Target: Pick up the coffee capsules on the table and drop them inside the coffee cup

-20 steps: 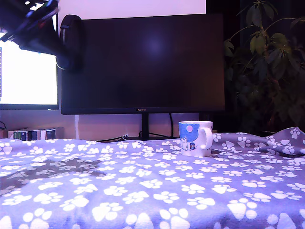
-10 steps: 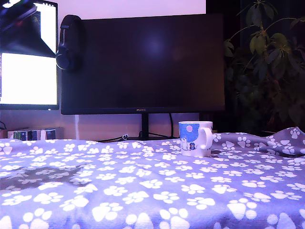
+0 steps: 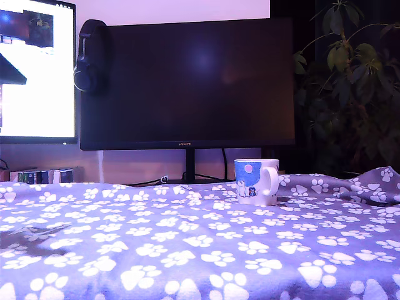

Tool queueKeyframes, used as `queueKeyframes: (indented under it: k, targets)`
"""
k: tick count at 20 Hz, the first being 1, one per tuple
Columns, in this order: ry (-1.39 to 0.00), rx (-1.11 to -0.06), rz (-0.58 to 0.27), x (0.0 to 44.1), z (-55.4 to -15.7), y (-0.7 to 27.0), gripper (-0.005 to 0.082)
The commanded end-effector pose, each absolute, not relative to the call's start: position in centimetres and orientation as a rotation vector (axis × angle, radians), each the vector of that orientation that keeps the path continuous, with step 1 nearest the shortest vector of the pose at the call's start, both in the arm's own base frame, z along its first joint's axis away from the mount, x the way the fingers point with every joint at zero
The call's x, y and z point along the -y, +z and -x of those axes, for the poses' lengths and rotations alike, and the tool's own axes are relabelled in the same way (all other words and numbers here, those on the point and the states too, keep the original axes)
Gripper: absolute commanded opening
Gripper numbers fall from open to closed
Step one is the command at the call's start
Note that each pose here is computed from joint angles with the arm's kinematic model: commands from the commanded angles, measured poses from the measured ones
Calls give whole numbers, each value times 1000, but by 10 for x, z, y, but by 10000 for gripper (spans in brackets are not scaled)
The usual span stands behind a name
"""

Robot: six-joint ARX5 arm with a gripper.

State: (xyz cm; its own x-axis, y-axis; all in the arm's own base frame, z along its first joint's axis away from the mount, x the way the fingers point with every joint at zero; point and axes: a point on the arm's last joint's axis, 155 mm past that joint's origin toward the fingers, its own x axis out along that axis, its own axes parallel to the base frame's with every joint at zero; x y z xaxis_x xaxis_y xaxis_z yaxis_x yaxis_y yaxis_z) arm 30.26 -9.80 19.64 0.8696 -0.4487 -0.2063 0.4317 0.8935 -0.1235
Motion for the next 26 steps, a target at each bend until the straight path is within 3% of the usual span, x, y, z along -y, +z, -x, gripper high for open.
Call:
queueKeyframes:
  k: [1, 18, 26]
  targets:
    - [-454, -243, 90, 95, -296, 186, -24]
    - [-363, -222, 158, 73, -247, 149, -24]
    - [-293, -207, 150, 59, -237, 148, -24]
